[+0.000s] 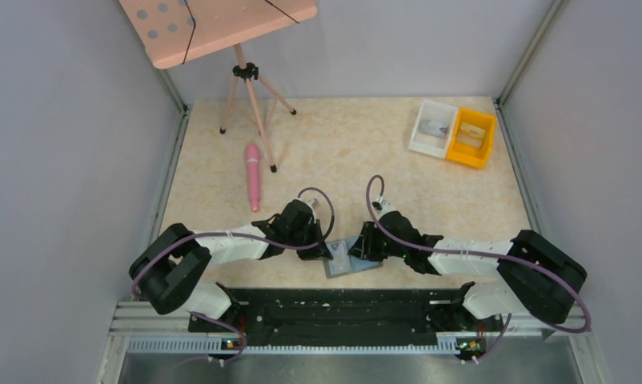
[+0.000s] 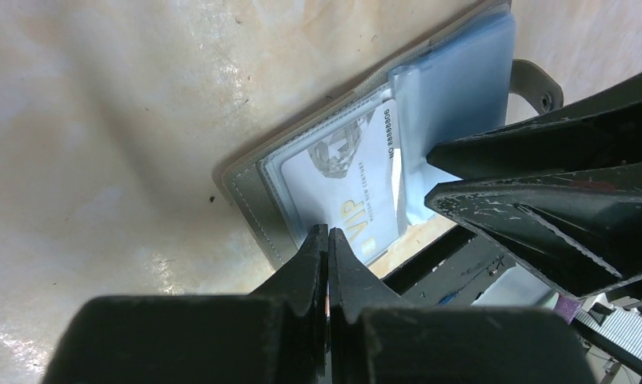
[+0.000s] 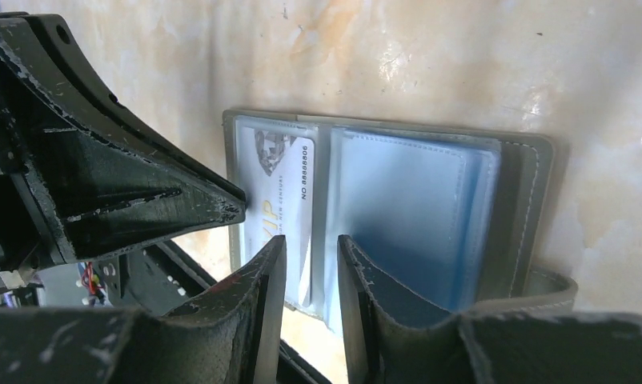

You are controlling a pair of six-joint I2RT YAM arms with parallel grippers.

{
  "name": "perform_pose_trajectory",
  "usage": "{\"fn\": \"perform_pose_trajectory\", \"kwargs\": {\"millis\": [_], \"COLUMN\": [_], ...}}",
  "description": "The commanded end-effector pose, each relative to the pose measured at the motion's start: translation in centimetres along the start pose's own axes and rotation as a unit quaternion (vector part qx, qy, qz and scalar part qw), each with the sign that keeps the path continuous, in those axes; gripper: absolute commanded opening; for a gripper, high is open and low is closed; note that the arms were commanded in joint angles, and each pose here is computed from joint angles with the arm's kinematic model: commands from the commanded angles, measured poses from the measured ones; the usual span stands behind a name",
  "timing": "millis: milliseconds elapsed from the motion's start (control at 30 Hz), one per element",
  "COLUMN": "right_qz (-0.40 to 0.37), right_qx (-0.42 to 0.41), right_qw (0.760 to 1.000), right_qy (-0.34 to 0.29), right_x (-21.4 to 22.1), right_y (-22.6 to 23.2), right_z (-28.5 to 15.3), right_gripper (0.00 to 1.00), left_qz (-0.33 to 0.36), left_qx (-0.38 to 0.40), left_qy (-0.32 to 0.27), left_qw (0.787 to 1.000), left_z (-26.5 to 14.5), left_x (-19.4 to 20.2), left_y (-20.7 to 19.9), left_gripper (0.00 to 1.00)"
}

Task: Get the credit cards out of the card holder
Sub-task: Remove the credit card from the card holder.

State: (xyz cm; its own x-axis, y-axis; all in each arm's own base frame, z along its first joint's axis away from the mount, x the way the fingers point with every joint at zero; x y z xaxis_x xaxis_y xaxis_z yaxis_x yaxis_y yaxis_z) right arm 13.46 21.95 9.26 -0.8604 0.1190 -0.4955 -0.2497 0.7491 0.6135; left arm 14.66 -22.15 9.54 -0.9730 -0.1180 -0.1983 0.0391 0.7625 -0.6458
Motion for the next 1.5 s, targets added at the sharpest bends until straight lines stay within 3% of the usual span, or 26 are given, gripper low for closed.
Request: {"fn": "perform_pose_trajectory", "kwargs": {"millis": [0, 733, 1267, 1467], "right_qz": [-0.009, 0.001, 0.019, 0.017], "right_qx": [-0.036, -0.051, -0.128, -0.088], "right_qw": [0.999, 0.998, 0.991, 0.996], "right_qy": [0.011, 0.033, 0.036, 0.027], "right_x": [-0.3, 0.6, -0.3, -0.7], "right_y": [0.3, -0.1, 0.5, 0.1], "right_z": [0.5, 1.3, 0.9, 0.6], "right_gripper": [0.3, 0.27, 0.26, 0.26], "left_qz": [0.009, -0.005, -0.025, -0.022], "left_qx": [0.005, 0.01, 0.025, 0.022], "left_qy": [-0.006, -0.006, 0.005, -0.01], "left_qw": [1.0, 1.0, 0.999, 0.999], "left_z": [0.1, -0.3, 0.1, -0.9], "left_x": [0.0, 0.3, 0.9, 0.7], "left_y": [0.1, 0.0, 0.3, -0.2], "left_gripper": [0.0, 0.0, 0.0, 0.0]}}
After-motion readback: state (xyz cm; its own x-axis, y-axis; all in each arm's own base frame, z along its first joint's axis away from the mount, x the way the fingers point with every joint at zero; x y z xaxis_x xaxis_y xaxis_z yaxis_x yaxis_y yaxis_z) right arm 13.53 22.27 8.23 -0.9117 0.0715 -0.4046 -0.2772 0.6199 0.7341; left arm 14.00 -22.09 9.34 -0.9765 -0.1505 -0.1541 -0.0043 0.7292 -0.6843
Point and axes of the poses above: each gripper's point midway between its finger pads, its own z axis out along the fingers, its own y axis along the line the jaws close on, x = y × z, the point moved 9 cm from there along -z, back along the fingers, and after that the axes turned 2 degrees about -z, right-handed, at the moved point
